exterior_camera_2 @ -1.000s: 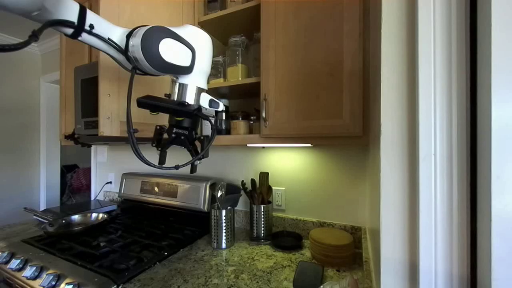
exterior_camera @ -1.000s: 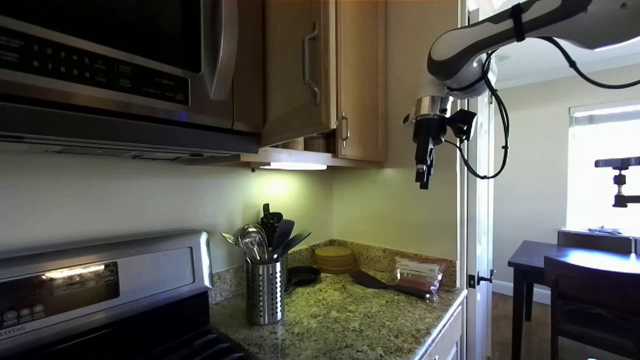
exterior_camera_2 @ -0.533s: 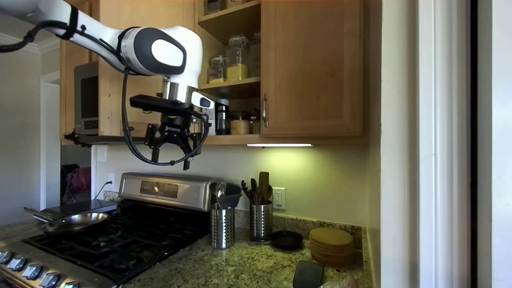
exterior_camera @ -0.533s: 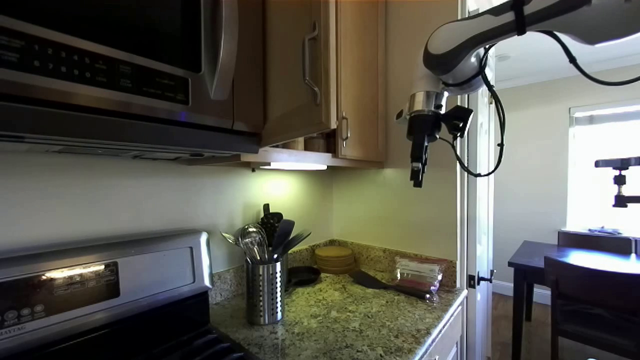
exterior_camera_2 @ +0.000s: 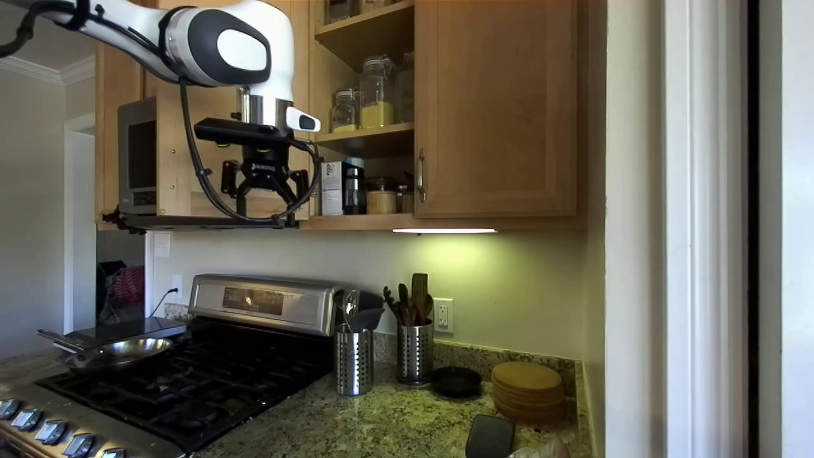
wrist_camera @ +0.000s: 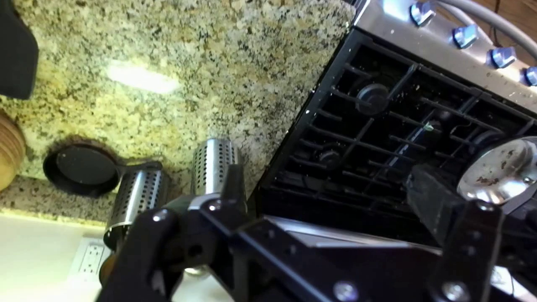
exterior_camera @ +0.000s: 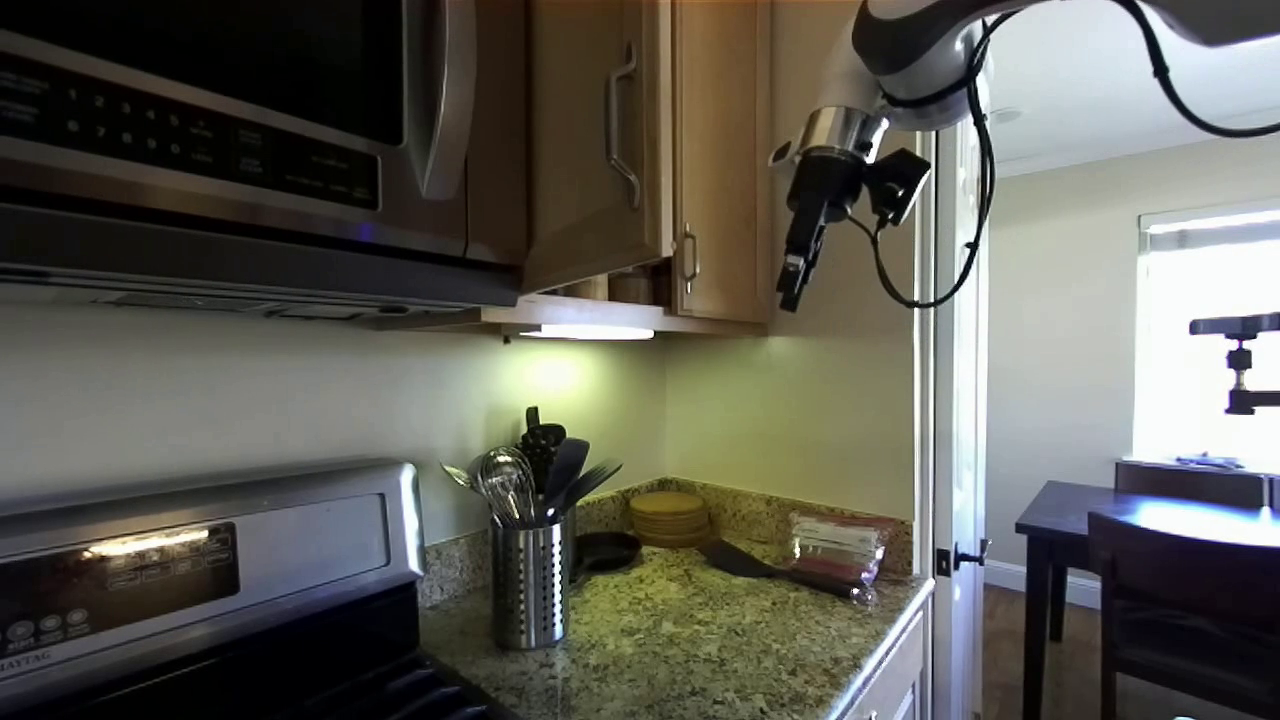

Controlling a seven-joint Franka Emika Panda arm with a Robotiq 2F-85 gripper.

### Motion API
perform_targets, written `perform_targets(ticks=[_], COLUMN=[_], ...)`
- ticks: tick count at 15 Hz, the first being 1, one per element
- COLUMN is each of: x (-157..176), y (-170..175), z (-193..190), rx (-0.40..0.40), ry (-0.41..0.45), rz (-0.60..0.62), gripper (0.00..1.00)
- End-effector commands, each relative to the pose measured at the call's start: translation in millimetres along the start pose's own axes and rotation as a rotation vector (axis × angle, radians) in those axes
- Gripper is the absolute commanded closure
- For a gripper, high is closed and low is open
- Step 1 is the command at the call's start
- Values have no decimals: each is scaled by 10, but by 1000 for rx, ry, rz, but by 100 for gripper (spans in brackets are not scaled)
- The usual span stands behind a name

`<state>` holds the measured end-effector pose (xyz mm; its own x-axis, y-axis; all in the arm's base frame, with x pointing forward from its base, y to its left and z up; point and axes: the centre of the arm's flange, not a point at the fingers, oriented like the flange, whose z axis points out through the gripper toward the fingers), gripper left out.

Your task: Close the drawer on the right side of the microwave

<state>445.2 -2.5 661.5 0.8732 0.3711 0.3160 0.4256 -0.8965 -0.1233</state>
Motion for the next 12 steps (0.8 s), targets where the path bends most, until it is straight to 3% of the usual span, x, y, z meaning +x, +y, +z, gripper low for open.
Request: perform_targets(ticks=[1,8,9,12], x=[137,265,349,354], y=[-338,-834,-739,-810], z=[-237,-566,-554,-602], rx=[-64,-187,-146,-161], ry=[140,332,294,313], rz=[-35,-57,-80,-77], gripper=[0,0,0,0])
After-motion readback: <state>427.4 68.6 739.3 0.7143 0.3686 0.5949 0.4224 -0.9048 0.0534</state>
